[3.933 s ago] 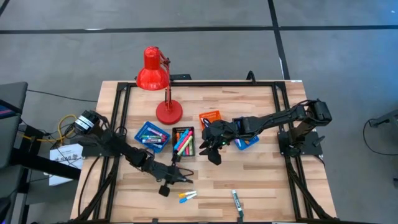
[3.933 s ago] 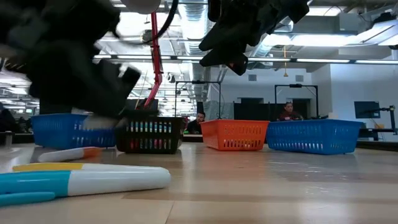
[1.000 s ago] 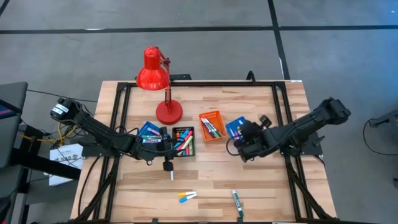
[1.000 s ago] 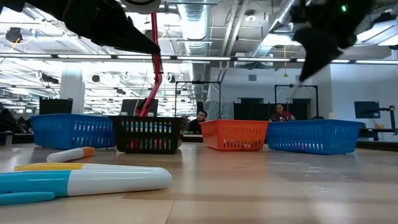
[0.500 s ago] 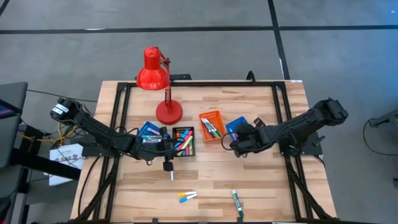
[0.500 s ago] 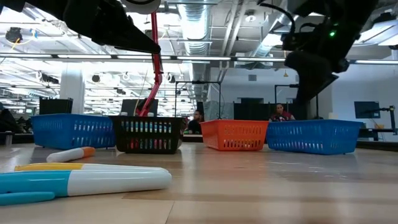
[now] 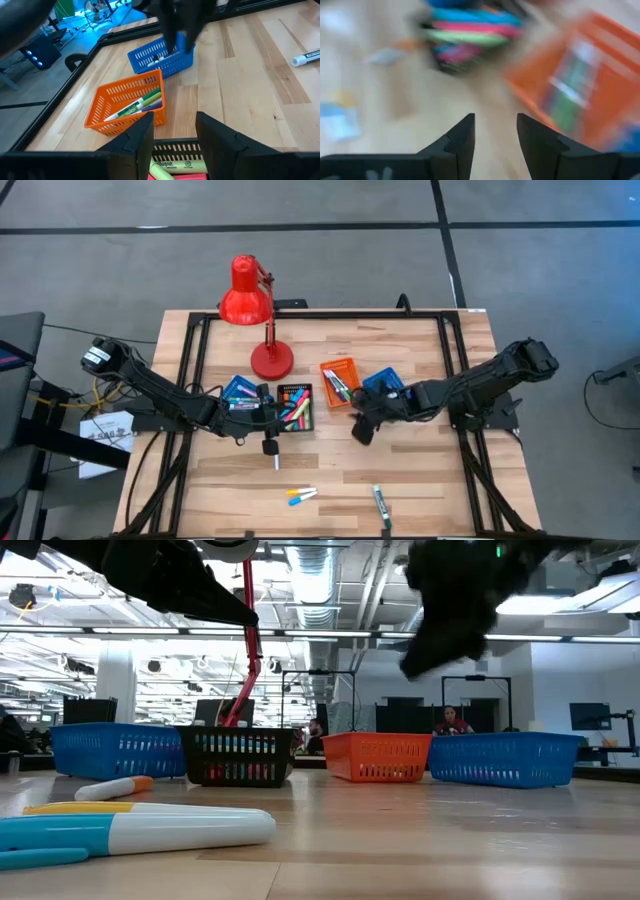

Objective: Pick & Place Markers
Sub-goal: Put the small white and yellow highlighter pen into the right blue basket

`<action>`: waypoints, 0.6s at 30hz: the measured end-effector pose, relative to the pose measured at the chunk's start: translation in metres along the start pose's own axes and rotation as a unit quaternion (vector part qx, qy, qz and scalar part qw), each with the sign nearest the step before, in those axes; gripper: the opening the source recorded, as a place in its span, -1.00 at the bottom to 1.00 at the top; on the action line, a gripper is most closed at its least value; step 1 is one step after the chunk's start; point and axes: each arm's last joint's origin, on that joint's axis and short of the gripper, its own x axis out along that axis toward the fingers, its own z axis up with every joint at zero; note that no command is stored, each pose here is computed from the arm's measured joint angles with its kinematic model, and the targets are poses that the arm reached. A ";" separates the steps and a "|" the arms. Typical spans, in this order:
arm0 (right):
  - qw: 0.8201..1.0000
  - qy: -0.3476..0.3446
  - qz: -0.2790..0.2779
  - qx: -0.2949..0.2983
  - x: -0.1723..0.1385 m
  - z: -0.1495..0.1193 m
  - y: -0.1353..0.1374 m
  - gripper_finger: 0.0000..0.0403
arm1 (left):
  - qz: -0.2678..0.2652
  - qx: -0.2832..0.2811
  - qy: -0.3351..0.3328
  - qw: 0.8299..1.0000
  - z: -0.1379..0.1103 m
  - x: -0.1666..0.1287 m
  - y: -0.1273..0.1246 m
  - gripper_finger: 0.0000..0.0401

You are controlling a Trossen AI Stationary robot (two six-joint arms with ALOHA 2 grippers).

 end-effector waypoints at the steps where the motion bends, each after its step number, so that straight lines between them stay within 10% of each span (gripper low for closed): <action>1: 0.999 -0.014 0.034 -0.017 0.000 0.003 0.006 -0.33 | 0.000 0.000 0.000 1.000 0.000 0.000 0.000 -0.29; 8: 0.965 -0.105 0.177 -0.162 0.023 -0.004 0.059 -0.34 | 0.000 0.000 0.000 1.000 0.000 0.000 0.000 -0.29; 18: 0.947 -0.110 0.231 -0.195 0.093 -0.046 0.132 -0.36 | 0.000 -0.004 -0.005 1.000 0.001 0.000 0.000 -0.29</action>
